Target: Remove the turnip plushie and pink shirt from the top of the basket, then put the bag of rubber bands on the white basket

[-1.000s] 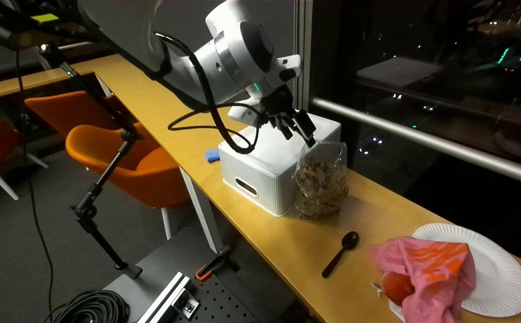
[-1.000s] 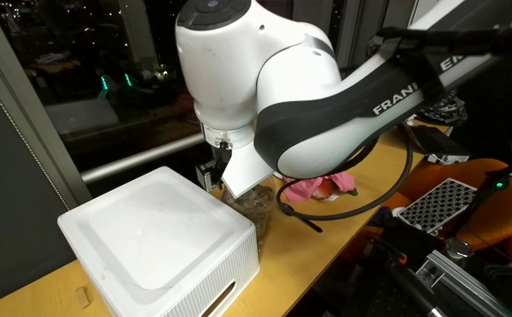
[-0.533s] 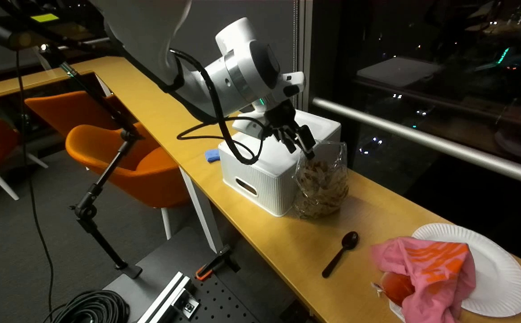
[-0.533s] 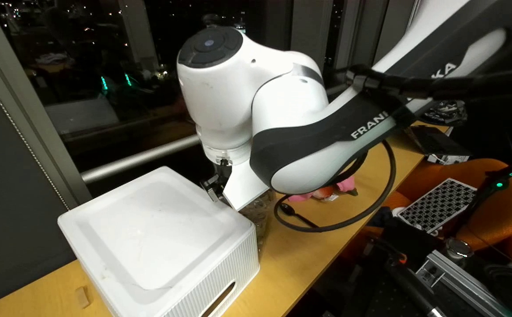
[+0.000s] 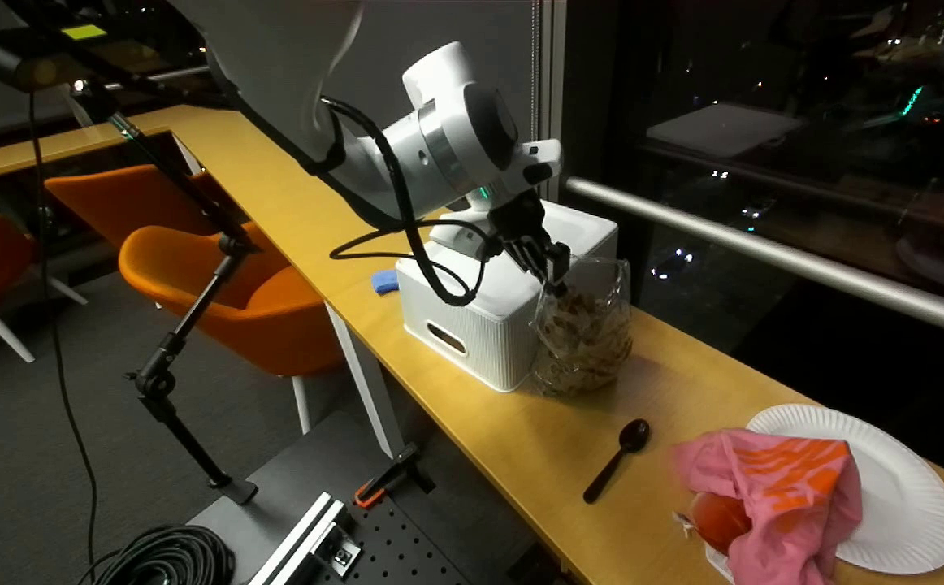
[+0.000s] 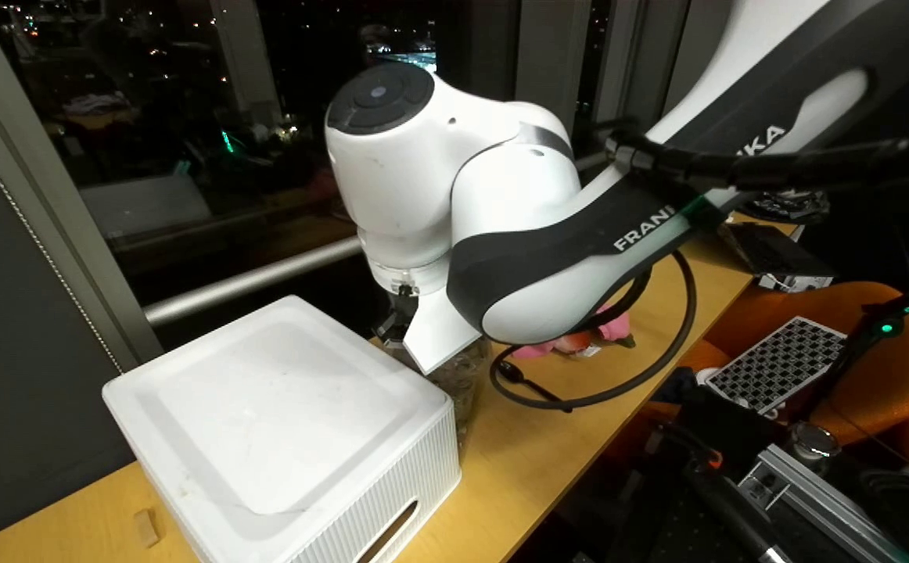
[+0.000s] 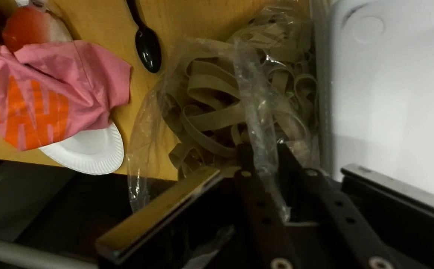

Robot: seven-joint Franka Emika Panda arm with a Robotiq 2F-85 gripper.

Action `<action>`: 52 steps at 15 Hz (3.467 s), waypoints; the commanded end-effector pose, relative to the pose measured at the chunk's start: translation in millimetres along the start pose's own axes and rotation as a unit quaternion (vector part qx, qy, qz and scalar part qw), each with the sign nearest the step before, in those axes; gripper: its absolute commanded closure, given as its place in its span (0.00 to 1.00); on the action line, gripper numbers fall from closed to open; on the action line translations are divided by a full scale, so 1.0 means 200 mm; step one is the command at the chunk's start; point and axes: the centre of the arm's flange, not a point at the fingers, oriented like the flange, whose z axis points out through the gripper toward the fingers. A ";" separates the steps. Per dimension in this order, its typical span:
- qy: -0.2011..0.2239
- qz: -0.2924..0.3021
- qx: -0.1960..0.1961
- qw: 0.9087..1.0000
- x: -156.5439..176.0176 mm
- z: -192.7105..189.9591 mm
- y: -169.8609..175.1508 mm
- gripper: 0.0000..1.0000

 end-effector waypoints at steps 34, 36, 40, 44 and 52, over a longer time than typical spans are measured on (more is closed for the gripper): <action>0.068 0.050 -0.106 0.991 0.27 -0.62 0.46 1.00; 0.083 0.052 -0.108 0.989 0.33 -0.72 0.47 1.00; 0.112 0.042 -0.090 0.989 0.49 -0.89 0.39 1.00; 0.141 0.017 -0.066 0.988 0.58 -1.02 0.21 1.00; 0.167 -0.040 -0.030 0.985 0.67 -1.11 -0.23 1.00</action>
